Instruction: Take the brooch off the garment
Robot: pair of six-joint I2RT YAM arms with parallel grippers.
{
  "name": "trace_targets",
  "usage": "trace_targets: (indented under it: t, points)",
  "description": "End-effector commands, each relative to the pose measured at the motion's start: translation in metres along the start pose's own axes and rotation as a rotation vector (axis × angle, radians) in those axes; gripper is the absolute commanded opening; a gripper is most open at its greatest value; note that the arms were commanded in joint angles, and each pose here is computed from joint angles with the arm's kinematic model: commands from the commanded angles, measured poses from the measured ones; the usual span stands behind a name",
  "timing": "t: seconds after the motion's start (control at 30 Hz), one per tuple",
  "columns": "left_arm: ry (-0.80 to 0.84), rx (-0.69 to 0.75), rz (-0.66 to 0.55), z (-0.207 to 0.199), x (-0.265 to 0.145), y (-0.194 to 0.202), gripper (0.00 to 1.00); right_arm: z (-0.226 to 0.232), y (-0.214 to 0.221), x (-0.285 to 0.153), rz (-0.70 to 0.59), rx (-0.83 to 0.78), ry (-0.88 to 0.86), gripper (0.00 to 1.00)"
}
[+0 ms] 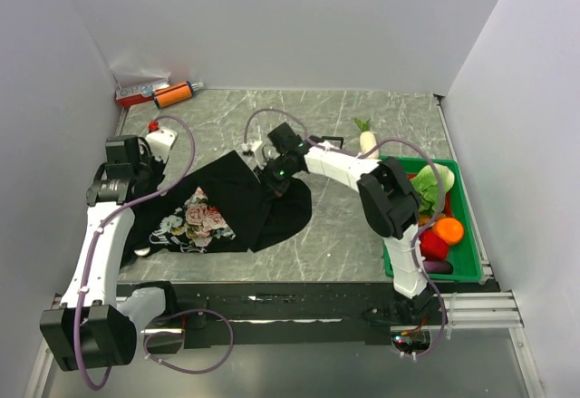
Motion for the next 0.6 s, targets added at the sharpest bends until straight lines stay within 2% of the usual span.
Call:
trace_targets:
  t: [0.0,0.17,0.27,0.3,0.33,0.37,0.47,0.57]
  points:
    - [-0.078,0.002,-0.109,0.022,-0.011,-0.026,0.01,0.028,-0.057,-0.095,-0.240,-0.150,0.032,0.00]
    - [-0.115,-0.020,-0.167,0.034,-0.021,-0.043,0.01,0.045,-0.074,-0.137,-0.329,-0.241,0.042,0.00]
    - [-0.130,-0.026,-0.192,0.039,-0.028,-0.049,0.01,0.048,-0.075,-0.136,-0.331,-0.260,0.010,0.00]
    - [-0.133,-0.025,-0.194,0.039,-0.029,-0.049,0.01,0.046,-0.069,-0.132,-0.291,-0.236,-0.005,0.06]
    - [-0.132,-0.022,-0.193,0.039,-0.030,-0.049,0.01,0.040,-0.065,-0.121,-0.254,-0.198,-0.013,0.17]
    - [-0.133,-0.024,-0.194,0.039,-0.031,-0.048,0.01,0.033,-0.057,-0.112,-0.218,-0.154,-0.005,0.34]
    - [-0.114,-0.032,-0.193,0.038,-0.031,-0.047,0.01,0.007,-0.031,-0.084,-0.148,0.059,-0.021,0.46]
    - [-0.089,-0.026,-0.183,0.035,-0.030,-0.044,0.01,0.000,-0.019,-0.073,-0.119,0.086,-0.068,0.54]
Point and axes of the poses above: each gripper's point midway between its finger pads, its own x axis out along the fingers, its own z axis along the line the jaws close on, y = z × x, the point moved 10 cm from there along -x, back along the fingers, and after that the axes turned 13 degrees about x, right-handed, at the moved point
